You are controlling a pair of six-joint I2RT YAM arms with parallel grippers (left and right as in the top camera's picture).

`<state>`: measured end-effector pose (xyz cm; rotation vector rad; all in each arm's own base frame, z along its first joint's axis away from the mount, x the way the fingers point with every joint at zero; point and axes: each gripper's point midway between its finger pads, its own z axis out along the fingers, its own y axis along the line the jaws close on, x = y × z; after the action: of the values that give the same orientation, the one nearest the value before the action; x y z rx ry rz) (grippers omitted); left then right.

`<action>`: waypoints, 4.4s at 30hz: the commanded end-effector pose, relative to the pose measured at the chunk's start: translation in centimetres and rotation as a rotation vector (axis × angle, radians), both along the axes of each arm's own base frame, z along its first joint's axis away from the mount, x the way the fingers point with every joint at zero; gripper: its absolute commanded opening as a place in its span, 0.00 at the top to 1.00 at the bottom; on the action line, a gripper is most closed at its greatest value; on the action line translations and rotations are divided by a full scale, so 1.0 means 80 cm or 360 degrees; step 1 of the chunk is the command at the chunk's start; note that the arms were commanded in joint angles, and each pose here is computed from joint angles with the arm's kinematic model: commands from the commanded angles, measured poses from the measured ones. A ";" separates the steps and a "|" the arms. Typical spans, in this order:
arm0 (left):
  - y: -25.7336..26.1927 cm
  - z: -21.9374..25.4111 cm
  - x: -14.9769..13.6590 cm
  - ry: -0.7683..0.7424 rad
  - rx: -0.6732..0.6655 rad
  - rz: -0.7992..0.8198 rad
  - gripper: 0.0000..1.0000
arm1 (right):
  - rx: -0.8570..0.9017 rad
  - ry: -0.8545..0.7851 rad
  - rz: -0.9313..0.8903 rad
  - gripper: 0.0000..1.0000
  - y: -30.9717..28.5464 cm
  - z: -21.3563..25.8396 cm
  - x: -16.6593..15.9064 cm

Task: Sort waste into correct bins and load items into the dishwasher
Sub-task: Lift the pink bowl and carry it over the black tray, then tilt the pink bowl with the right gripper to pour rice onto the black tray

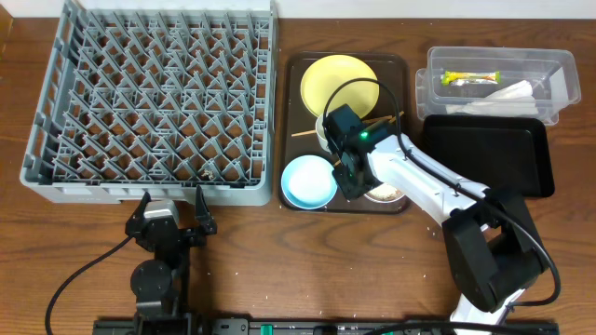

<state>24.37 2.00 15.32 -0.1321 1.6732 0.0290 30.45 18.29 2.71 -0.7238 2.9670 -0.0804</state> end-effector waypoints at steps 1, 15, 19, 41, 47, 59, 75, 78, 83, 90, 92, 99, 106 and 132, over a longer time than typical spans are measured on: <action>0.002 -0.022 -0.001 0.0082 0.0019 0.0012 0.04 | -0.0011 0.0028 0.0007 0.75 -0.003 -0.008 -0.010; 0.002 -0.022 -0.001 0.0082 0.0019 0.0012 0.04 | 0.0033 0.0032 0.0006 0.99 0.001 0.011 -0.012; 0.002 -0.022 -0.001 0.0082 0.0019 0.0012 0.04 | 0.0196 -0.0013 -0.0023 0.99 0.008 0.062 -0.008; 0.002 -0.022 -0.001 0.0082 0.0019 0.0012 0.04 | 0.1267 -0.0308 -0.0680 0.99 -0.182 0.201 0.065; 0.002 -0.022 -0.001 0.0082 0.0019 0.0012 0.04 | 0.1537 -0.0316 -0.0690 0.99 -0.206 0.204 0.074; 0.002 -0.022 -0.001 0.0082 0.0019 0.0012 0.04 | 0.2044 -0.0225 -0.0721 0.99 -0.228 0.182 0.088; 0.002 -0.022 -0.001 0.0082 0.0019 0.0012 0.04 | 0.2476 -0.0224 -0.1052 0.99 -0.298 0.156 0.094; 0.002 -0.022 -0.001 0.0082 0.0019 0.0012 0.04 | 0.2586 -0.0261 -0.1110 0.99 -0.314 0.168 0.094; 0.002 -0.022 -0.001 0.0082 0.0019 0.0012 0.04 | 0.2639 -0.0333 -0.1150 0.99 -0.335 0.175 0.093; 0.002 -0.022 -0.001 0.0082 0.0019 0.0012 0.04 | 0.2637 -0.0336 -0.1148 0.99 -0.335 0.174 0.092; 0.002 -0.022 -0.001 0.0082 0.0019 0.0011 0.04 | 0.2636 -0.0320 -0.1130 0.99 -0.329 0.174 0.094; 0.002 -0.022 -0.001 0.0082 0.0019 0.0012 0.04 | 0.2597 -0.0273 -0.1087 0.99 -0.312 0.170 0.096; 0.002 -0.022 -0.001 0.0082 0.0019 0.0012 0.04 | 0.2580 -0.0251 -0.1030 0.99 -0.298 0.168 0.099; 0.002 -0.022 -0.001 0.0082 0.0019 0.0012 0.04 | 0.2645 -0.0270 -0.1115 0.99 -0.302 0.183 0.075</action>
<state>24.37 2.00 15.32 -0.1321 1.6732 0.0290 36.28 -5.53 16.47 0.5493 1.9318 1.7860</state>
